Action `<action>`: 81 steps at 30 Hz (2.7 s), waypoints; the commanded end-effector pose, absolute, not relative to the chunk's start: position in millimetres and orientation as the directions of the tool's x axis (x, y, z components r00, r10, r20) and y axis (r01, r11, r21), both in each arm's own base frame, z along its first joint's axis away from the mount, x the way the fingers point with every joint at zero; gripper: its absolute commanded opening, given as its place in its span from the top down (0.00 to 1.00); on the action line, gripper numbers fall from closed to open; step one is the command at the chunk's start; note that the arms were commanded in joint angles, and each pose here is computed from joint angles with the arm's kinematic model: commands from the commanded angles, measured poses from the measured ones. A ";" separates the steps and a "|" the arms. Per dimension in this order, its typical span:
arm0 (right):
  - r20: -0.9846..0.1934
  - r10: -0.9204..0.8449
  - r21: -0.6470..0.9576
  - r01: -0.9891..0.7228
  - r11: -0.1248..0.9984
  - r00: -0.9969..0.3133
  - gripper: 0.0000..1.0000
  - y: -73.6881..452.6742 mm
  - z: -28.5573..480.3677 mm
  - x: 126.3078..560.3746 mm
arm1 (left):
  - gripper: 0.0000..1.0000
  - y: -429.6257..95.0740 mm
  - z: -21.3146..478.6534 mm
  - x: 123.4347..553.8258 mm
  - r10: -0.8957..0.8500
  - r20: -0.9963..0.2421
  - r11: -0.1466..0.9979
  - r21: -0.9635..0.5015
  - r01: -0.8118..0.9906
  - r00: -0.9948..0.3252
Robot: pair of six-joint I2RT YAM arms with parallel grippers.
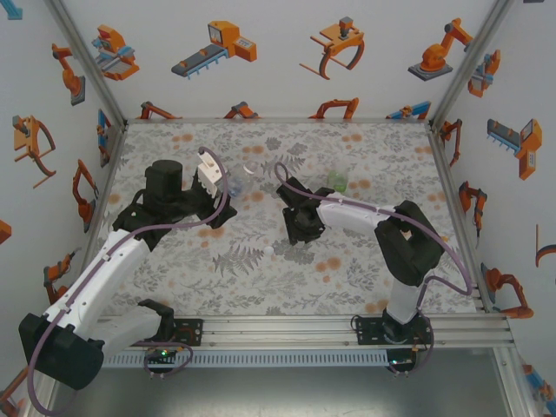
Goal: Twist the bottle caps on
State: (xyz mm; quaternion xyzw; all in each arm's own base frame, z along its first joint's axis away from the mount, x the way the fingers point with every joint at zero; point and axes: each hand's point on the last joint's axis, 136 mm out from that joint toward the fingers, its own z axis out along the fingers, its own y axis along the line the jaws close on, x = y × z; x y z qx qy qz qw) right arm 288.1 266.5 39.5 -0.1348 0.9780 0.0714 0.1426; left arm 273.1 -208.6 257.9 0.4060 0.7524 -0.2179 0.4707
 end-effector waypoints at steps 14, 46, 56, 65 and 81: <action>-0.319 -0.254 0.098 -0.298 0.949 -0.913 0.59 269.6 57.7 294.5 | 0.99 -206.3 271.3 271.9 0.400 -0.894 0.578 0.074 0.813 -0.203; -0.331 -0.253 0.094 -0.299 0.950 -0.909 0.59 269.7 69.8 296.9 | 0.99 -206.7 269.9 272.5 0.403 -0.892 0.576 0.072 0.814 -0.206; -0.304 -0.253 0.112 -0.298 0.948 -0.918 0.59 272.5 57.9 292.5 | 0.98 -207.3 267.8 273.2 0.406 -0.889 0.575 0.070 0.815 -0.210; -0.289 -0.259 0.110 -0.300 0.947 -0.922 0.59 272.1 48.2 290.4 | 0.98 -207.8 266.7 274.3 0.406 -0.888 0.575 0.066 0.816 -0.214; -0.270 -0.260 0.116 -0.299 0.947 -0.927 0.60 272.4 37.4 287.5 | 0.97 -209.2 264.9 274.6 0.407 -0.886 0.570 0.057 0.819 -0.221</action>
